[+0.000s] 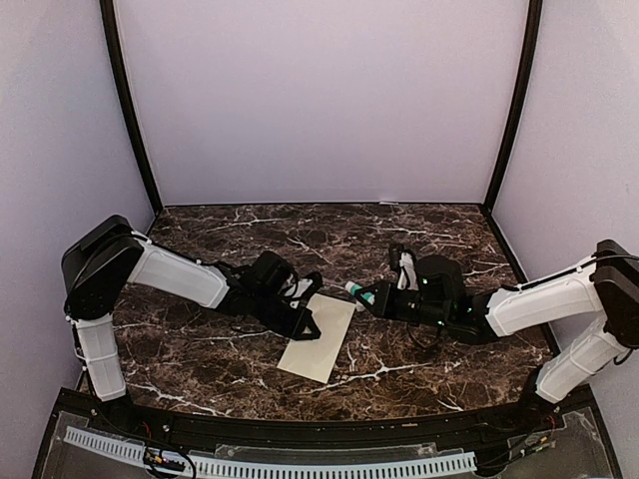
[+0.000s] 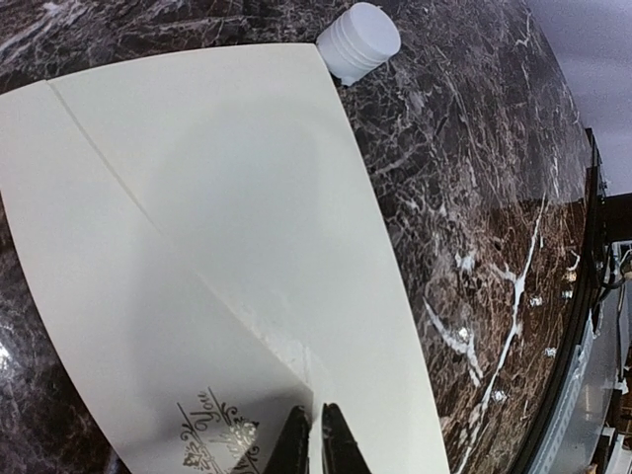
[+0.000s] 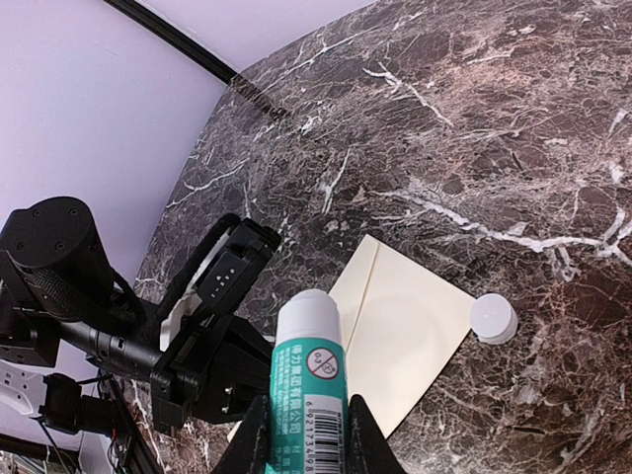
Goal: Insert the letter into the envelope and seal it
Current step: Seal the envelope flap on the envelope.
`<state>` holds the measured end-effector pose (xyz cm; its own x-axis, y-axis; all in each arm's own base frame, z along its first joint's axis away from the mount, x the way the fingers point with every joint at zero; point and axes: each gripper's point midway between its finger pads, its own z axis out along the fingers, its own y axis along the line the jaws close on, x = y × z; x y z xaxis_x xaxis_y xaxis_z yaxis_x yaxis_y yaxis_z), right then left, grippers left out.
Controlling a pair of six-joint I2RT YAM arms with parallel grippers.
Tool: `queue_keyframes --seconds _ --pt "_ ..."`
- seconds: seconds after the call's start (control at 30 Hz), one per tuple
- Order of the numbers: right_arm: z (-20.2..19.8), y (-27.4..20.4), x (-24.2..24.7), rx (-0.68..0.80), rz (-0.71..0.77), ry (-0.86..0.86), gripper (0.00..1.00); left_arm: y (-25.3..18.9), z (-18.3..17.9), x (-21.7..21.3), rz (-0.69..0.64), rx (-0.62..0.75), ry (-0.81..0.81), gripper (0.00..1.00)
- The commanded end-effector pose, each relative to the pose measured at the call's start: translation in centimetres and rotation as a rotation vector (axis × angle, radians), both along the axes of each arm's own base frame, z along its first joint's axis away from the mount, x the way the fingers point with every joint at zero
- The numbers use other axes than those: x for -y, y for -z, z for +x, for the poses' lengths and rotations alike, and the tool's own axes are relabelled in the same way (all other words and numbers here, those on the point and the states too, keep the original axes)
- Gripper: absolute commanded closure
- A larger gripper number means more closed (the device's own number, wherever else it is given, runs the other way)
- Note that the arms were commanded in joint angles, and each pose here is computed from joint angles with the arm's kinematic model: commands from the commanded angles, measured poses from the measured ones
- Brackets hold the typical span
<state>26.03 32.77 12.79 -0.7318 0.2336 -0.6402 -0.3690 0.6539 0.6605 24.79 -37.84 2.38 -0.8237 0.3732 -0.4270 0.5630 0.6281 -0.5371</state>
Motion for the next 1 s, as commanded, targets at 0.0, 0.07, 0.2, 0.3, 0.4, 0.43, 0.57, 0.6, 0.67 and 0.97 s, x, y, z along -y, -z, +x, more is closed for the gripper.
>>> queue_keyframes --seconds 0.0,0.07,0.2,0.3,0.4,0.43,0.57,0.6,0.67,0.97 --pt "0.2 -1.0 -0.1 0.021 0.028 0.007 0.82 0.7 -0.1 -0.5 0.038 -0.002 -0.015 0.93" --pt "0.3 -1.2 0.0 0.026 0.031 0.008 0.82 -0.4 0.5 0.0 0.021 0.02 -0.023 0.93" --pt "0.3 -1.5 0.1 0.034 0.024 0.013 0.82 -2.1 1.5 0.8 -0.006 0.048 -0.036 0.93" --pt "0.3 -1.6 0.3 0.038 0.02 0.018 0.82 -2.4 1.9 1.0 -0.011 0.06 -0.046 0.93" --pt "0.3 -1.6 0.3 0.037 0.021 0.019 0.82 -1.9 1.9 0.9 -0.004 0.052 -0.048 0.93" --pt "0.3 -1.5 0.3 0.035 0.021 0.018 0.82 -1.7 1.7 0.9 -0.004 0.044 -0.045 0.93" --pt "0.3 -1.3 0.4 0.032 0.02 0.019 0.82 -1.0 1.2 0.9 -0.009 0.016 -0.039 0.93" --pt "0.3 -1.3 0.3 0.031 0.019 0.018 0.82 -0.9 1.1 0.9 -0.01 0.015 -0.038 0.93" --pt "0.3 -1.2 0.3 0.03 0.018 0.017 0.82 -0.5 1.0 0.9 -0.005 0.01 -0.033 0.93" --pt "0.2 -1.0 0.3 0.025 0.02 0.017 0.82 2.8 0.0 -0.6 0.071 -0.038 -0.038 0.93"
